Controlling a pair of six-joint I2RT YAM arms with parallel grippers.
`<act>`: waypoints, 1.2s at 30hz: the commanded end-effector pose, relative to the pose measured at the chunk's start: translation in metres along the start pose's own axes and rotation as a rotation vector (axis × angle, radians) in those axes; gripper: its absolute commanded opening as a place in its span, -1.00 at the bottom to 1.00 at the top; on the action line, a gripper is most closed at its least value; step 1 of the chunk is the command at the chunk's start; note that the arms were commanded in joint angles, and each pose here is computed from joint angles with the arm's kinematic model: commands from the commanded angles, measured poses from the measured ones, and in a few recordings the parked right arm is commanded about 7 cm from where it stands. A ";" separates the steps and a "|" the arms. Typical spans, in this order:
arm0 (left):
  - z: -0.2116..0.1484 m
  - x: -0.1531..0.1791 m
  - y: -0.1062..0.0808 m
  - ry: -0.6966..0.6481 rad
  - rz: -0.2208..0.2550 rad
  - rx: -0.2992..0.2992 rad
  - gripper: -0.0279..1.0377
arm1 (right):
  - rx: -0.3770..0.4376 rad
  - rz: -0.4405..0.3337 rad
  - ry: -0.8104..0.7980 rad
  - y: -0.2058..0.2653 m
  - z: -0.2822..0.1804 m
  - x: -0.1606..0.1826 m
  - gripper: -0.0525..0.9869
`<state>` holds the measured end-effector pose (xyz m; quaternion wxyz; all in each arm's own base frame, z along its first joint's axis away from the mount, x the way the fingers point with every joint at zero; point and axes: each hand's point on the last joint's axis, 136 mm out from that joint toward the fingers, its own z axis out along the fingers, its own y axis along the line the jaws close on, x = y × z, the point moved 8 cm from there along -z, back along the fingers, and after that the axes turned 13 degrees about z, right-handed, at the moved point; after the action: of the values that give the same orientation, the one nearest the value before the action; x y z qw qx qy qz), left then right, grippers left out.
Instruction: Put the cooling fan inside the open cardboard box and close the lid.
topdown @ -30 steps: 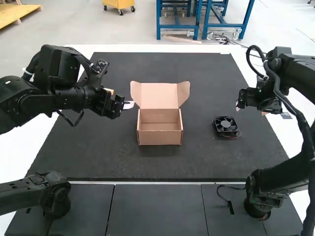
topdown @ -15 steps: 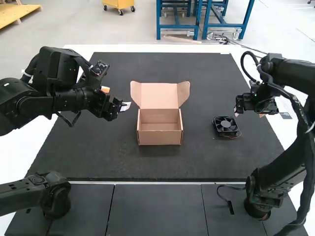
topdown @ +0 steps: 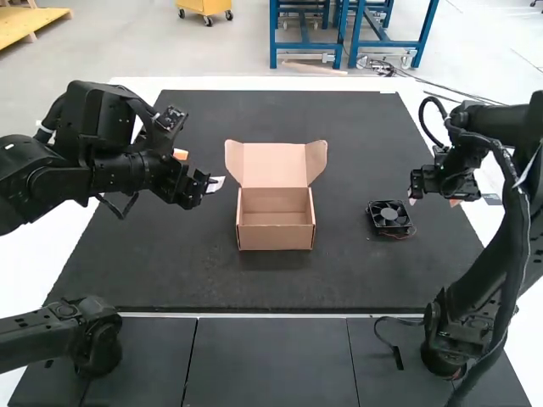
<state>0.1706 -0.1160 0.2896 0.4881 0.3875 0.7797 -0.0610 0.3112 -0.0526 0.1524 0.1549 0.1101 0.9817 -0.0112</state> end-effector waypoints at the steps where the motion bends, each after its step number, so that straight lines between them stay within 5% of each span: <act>1: -0.009 -0.005 0.002 -0.036 0.015 -0.020 0.86 | 0.012 -0.001 0.000 -0.004 0.003 -0.009 0.85; 36: -0.013 -0.015 0.006 -0.074 0.029 -0.041 0.86 | -0.010 -0.015 0.127 0.009 0.060 -0.041 0.84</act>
<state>0.1713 -0.1152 0.2931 0.4987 0.3868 0.7737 -0.0548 0.3642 -0.0607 0.1057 0.0937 0.1096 0.9895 -0.0074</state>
